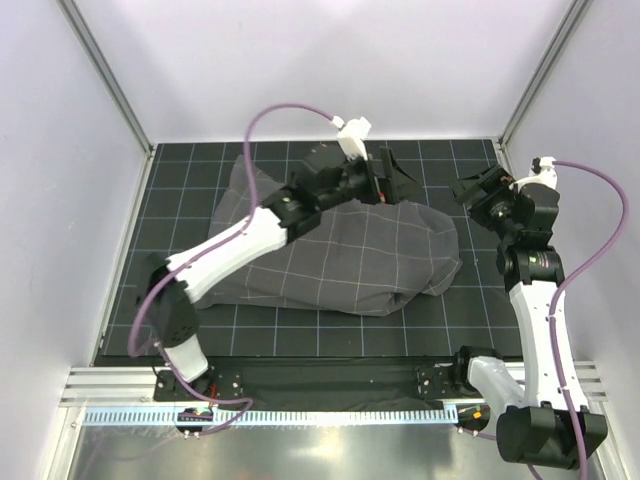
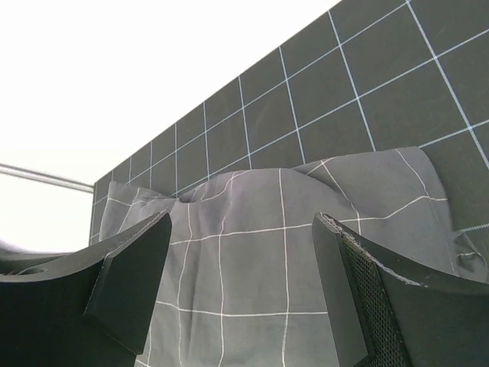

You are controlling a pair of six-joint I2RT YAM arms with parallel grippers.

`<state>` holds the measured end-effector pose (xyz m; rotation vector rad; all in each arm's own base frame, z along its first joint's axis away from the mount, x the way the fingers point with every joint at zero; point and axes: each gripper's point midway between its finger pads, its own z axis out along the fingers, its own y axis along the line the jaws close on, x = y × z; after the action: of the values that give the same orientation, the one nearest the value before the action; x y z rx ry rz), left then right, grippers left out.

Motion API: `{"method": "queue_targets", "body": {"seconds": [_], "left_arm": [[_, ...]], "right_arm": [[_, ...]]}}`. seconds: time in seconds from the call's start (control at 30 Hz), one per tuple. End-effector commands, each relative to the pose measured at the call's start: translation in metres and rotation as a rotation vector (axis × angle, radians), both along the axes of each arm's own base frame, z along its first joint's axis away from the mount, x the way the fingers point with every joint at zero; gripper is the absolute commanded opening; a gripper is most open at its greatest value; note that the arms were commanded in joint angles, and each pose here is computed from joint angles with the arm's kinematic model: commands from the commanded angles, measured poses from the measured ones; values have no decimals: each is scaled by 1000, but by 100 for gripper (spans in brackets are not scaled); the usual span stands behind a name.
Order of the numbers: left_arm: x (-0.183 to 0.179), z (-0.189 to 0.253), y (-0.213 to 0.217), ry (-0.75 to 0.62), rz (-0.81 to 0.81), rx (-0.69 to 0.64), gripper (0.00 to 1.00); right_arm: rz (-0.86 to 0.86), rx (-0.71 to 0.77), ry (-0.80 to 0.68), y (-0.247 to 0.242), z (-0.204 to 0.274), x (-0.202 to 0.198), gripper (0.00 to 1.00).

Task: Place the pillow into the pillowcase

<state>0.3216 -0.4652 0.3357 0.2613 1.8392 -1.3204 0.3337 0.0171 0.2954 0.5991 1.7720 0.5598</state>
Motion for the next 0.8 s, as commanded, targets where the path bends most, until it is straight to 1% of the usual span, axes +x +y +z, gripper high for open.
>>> {"method": "queue_targets", "body": {"seconds": [0.0, 0.03, 0.07, 0.1, 0.17, 0.2, 0.23, 0.27, 0.3, 0.33, 0.43, 0.47, 0.5, 0.53, 0.57, 0.6, 0.67, 0.73, 0.77], "left_arm": [[-14, 75, 60, -159, 86, 43, 100], [-11, 60, 78, -124, 130, 122, 100], [-16, 68, 100, -119, 165, 134, 100], [-3, 51, 124, -79, 223, 176, 100], [-1, 30, 158, -1, 276, 213, 100], [-4, 37, 180, -1, 309, 193, 100], [7, 6, 207, 64, 369, 230, 100], [8, -2, 222, 103, 397, 216, 100], [1, 0, 237, 104, 417, 194, 100], [4, -24, 257, 152, 459, 217, 100], [-16, -38, 284, 154, 489, 270, 100], [-21, -43, 292, 148, 504, 305, 100], [-27, -52, 304, 149, 529, 369, 100], [-35, -48, 313, 130, 546, 385, 100], [-41, -54, 318, 134, 547, 408, 100], [-43, -58, 329, 123, 592, 445, 100], [-57, -70, 340, 122, 606, 468, 100], [-64, -77, 347, 105, 616, 486, 100], [-71, -78, 353, 87, 628, 485, 100]], "right_arm": [[33, -22, 10, 4, -10, -7, 82], [98, -12, 5, 15, -11, -10, 82], [132, -6, -12, 21, -10, -10, 82], [161, 9, 2, 26, -19, -12, 82], [221, 35, -14, 38, -22, -14, 82], [243, 39, -13, 45, -25, -15, 82], [258, 46, 5, 49, -36, -16, 82], [279, 45, -5, 54, -37, -17, 82], [295, 47, 7, 58, -45, -19, 82], [314, 47, 7, 63, -46, -21, 82], [338, 23, 2, 65, -52, -29, 82], [351, -14, 5, 64, -56, -34, 82], [353, -39, 1, 63, -57, -37, 82], [348, -66, -32, 62, -49, -45, 83], [341, -81, -36, 60, -50, -50, 83], [326, -122, -41, 55, -54, -53, 83], [310, -163, -84, 52, -48, -66, 83], [286, -210, -90, 45, -53, -74, 83], [276, -230, -125, 44, -47, -81, 83]]}}
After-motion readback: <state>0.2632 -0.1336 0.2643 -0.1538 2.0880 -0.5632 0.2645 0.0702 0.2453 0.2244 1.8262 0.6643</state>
